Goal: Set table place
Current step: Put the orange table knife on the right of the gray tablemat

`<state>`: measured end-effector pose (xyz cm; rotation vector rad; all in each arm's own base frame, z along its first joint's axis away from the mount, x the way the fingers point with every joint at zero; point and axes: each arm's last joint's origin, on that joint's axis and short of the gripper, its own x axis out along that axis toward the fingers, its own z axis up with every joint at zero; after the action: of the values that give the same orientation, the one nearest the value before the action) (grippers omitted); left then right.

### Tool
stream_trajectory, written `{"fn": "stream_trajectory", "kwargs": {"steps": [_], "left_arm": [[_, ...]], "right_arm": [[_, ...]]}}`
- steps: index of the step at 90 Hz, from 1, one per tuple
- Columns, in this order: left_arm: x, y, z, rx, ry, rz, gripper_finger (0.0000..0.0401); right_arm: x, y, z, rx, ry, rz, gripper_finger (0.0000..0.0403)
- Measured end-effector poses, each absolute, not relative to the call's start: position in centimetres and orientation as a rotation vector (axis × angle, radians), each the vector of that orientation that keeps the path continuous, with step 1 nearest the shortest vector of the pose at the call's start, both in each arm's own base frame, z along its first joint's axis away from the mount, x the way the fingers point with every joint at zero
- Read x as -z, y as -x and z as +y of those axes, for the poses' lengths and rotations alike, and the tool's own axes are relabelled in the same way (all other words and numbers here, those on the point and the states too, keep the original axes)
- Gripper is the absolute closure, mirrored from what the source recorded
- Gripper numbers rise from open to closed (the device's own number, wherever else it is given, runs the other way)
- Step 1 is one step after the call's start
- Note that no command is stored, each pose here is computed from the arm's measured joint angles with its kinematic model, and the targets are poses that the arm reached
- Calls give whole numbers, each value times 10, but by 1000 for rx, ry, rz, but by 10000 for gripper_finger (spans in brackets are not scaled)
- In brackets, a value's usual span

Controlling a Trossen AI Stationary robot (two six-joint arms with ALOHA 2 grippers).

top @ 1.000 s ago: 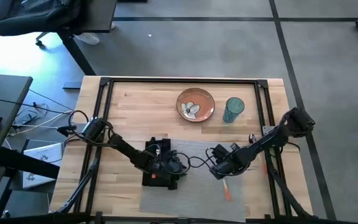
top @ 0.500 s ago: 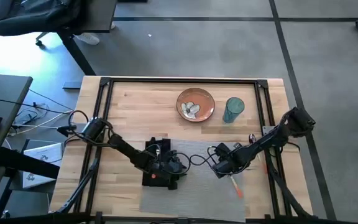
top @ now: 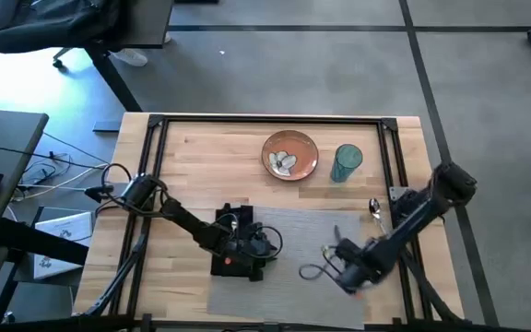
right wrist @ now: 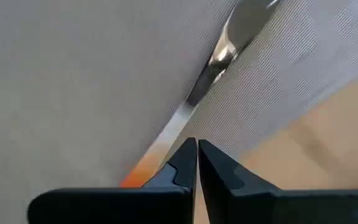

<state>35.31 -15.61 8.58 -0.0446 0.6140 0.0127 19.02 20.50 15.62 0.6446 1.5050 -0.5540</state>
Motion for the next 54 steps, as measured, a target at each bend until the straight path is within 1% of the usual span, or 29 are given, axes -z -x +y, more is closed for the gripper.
{"fn": "stream_trajectory", "kwargs": {"steps": [9,23,35,54], "left_arm": [[-86,-353,-156,-12,44,613,272],[-86,-353,-156,-12,45,612,272],[-86,-353,-156,-11,44,613,272],[-86,-353,-157,-11,44,613,272]], "right_arm": [[-156,-182,219,530,-690,1454,403],[-156,-175,226,568,-730,1432,403],[-155,-175,228,555,-733,1420,403],[-139,-180,233,542,-693,1437,403]]}}
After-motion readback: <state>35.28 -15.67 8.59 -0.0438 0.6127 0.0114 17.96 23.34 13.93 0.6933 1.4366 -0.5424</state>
